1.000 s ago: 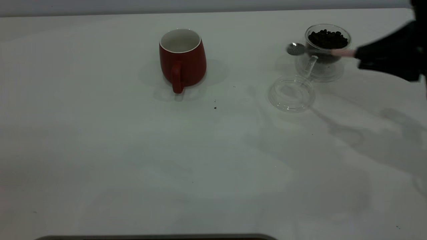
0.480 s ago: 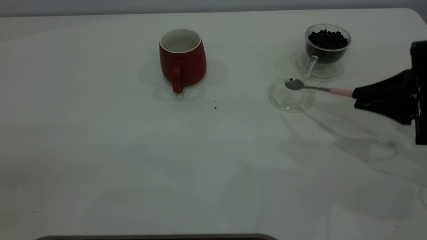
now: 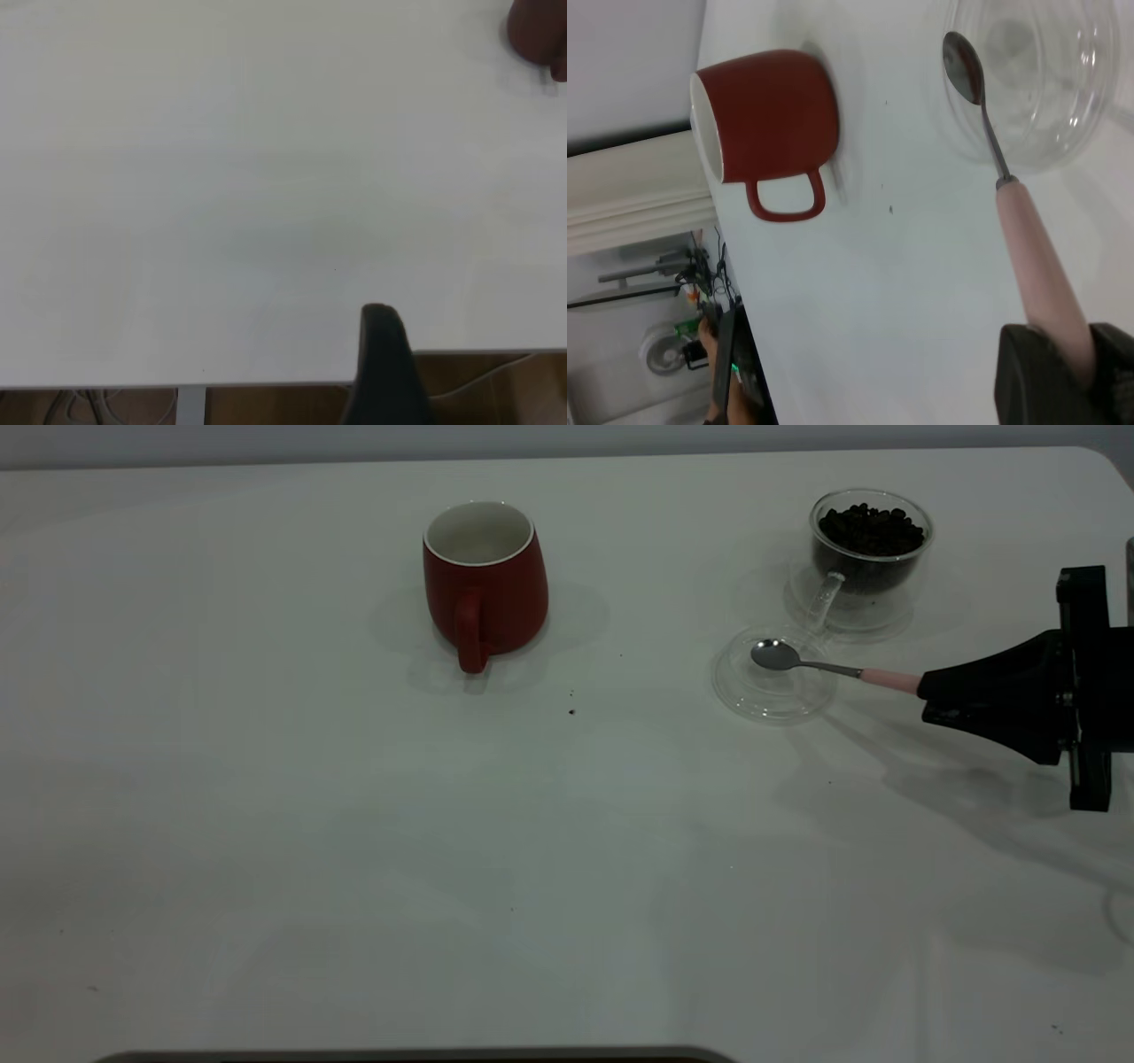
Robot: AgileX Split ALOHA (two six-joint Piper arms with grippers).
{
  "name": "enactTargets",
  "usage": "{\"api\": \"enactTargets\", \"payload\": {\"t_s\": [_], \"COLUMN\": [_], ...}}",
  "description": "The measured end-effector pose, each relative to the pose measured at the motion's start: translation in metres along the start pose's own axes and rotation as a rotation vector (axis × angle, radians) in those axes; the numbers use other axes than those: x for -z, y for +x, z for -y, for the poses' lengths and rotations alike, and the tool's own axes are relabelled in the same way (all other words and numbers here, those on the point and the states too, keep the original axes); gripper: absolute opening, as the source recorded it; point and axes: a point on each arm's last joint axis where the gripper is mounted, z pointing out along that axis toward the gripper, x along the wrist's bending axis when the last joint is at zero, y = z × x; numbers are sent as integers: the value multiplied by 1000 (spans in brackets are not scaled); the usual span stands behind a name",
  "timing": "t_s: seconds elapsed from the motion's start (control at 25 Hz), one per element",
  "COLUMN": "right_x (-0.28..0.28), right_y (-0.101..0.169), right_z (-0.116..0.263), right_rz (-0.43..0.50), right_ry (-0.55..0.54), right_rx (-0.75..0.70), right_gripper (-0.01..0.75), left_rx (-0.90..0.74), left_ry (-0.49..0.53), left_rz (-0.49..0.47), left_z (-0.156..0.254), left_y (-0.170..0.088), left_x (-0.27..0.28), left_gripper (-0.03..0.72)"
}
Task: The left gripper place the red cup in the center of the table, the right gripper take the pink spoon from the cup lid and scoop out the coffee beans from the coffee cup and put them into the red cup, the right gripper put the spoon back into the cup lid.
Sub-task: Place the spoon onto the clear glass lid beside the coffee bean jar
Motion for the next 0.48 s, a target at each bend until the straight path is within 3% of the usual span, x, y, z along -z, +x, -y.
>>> {"api": "enactTargets", "payload": {"t_s": [0.48], "right_x": [-4], "right_y": [-1], "right_z": [-16], "right_rz": [13], "right_ry": [-22], "right_rx": [23], "right_gripper": [110], "left_rx": [0], "left_ry": [0], "left_rz": [0], "left_z": [0], "left_y": [0], "left_x": [0], "left_gripper": [569]}}
